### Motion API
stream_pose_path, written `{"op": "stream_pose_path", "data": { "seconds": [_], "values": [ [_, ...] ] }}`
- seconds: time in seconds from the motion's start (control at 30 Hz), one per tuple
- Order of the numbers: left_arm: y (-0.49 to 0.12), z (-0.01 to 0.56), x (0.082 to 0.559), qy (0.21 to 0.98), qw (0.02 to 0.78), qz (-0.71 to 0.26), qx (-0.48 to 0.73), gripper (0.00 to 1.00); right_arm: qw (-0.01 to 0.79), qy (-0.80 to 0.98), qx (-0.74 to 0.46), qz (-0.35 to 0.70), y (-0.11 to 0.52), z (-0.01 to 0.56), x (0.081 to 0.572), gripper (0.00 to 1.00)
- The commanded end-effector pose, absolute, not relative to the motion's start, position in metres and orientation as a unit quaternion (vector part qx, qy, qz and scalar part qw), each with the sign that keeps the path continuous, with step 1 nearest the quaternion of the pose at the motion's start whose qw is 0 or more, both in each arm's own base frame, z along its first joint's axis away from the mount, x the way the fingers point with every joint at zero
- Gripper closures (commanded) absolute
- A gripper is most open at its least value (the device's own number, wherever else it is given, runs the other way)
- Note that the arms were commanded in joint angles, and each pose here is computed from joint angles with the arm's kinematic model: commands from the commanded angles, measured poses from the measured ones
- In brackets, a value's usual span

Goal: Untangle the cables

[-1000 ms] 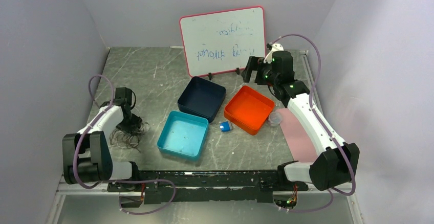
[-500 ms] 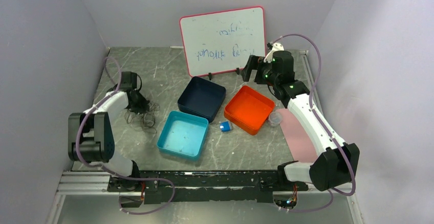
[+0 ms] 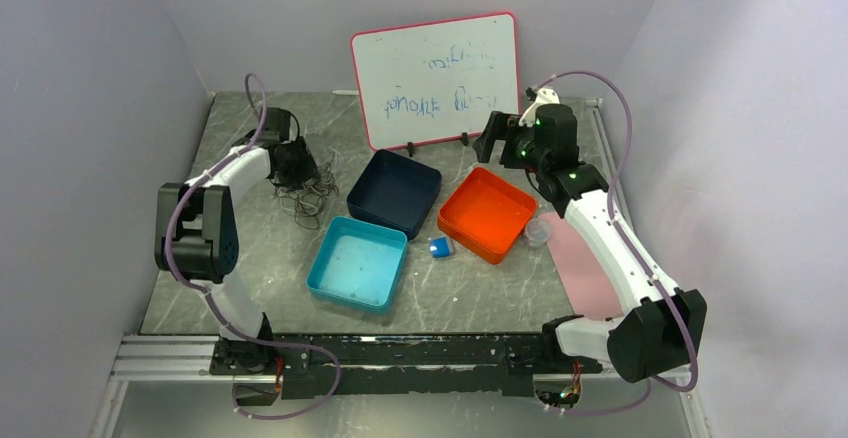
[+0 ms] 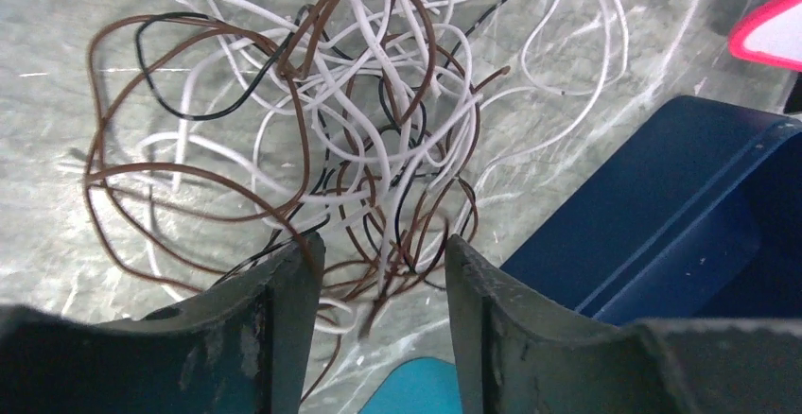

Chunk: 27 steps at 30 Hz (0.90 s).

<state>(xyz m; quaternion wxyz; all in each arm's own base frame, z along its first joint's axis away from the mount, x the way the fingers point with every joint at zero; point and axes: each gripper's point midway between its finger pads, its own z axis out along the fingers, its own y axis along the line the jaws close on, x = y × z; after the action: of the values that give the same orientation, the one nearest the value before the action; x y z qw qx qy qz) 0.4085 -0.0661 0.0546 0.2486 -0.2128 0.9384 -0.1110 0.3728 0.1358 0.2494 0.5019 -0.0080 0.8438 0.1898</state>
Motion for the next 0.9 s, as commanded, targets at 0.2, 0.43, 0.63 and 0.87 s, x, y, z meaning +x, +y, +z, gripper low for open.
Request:
{"op": "stream_pose_path", "data": {
  "seconds": [0.2,0.43,0.63,0.87],
  "values": [
    [-0.049,0.155,0.401,0.919,0.355,-0.084,-0.152,0.36,0.513,0.836,0.014,0.192,0.133,0.246,0.371,0.00],
    [-0.034,0.173,0.376,0.908,0.389,-0.056,-0.148,0.37,0.531,0.830,0.035,0.168,0.121,0.250,0.377,0.00],
    [-0.030,0.167,0.368,0.910,0.390,-0.060,-0.129,0.36,0.520,0.835,-0.008,0.178,0.132,0.255,0.382,0.00],
    [-0.029,0.159,0.370,0.916,0.372,-0.065,-0.131,0.38,0.499,0.836,-0.085,0.212,0.185,0.254,0.389,0.00]
  ]
}}
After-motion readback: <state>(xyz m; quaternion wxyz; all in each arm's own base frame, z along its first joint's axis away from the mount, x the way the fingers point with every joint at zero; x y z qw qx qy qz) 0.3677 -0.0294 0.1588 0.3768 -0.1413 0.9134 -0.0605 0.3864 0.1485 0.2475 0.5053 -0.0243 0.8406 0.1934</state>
